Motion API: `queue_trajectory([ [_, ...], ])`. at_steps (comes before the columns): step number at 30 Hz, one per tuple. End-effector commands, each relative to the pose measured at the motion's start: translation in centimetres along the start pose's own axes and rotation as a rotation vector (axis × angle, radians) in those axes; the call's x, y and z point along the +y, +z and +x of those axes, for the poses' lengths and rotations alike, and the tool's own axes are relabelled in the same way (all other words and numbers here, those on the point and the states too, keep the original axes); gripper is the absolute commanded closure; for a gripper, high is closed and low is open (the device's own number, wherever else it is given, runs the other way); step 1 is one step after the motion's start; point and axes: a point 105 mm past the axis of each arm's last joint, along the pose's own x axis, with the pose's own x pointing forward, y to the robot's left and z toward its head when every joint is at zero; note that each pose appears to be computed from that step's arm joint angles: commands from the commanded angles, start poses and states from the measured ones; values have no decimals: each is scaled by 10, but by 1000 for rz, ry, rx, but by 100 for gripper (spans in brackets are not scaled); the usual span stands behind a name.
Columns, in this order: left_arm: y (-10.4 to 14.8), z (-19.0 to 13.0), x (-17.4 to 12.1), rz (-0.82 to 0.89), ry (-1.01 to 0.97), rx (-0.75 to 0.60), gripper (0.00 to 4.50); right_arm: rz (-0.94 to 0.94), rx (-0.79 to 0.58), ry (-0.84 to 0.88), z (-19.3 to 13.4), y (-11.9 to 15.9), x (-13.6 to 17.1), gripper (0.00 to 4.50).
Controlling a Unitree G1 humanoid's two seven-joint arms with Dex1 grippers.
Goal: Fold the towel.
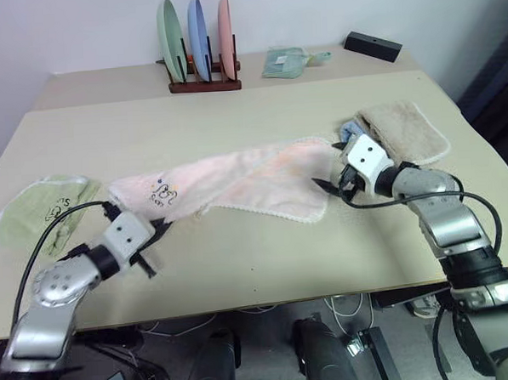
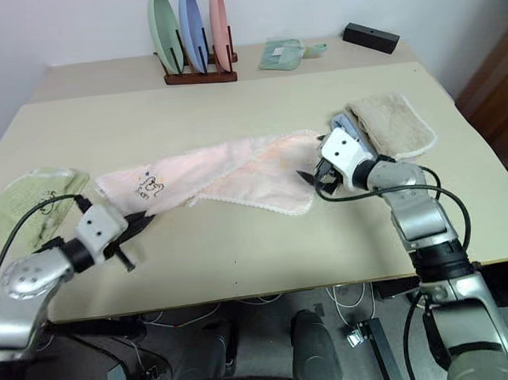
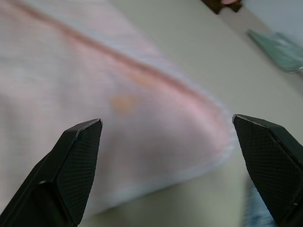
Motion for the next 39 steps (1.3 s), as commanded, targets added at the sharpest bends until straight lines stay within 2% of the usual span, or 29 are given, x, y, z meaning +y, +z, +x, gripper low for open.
queue_trajectory([
  [1,-3,-23,7,29,12,41,448,-98,-11,-11,10,5,-9,0],
  [4,-17,-34,7,52,24,107,448,-167,5,-3,22,1,-14,0],
  [13,-13,-24,4,15,52,66,448,-341,12,29,38,-3,-18,0],
  [16,-16,-24,4,13,46,74,450,-401,-38,55,40,5,-14,82],
  [23,-22,-26,4,-2,50,82,450,-512,-55,90,43,8,-9,437],
  [29,-26,-29,4,-14,73,81,450,-552,-59,67,44,10,-13,445],
  [32,-14,-27,18,-32,143,14,450,-577,-64,38,41,15,-21,445],
  [37,27,-17,89,16,393,-152,450,-649,-66,-126,31,44,-67,445],
  [38,37,-16,104,27,444,-189,450,-661,-71,-163,29,52,-77,445],
  [39,59,-13,130,54,521,-247,450,-687,-86,-229,23,69,-93,445],
])
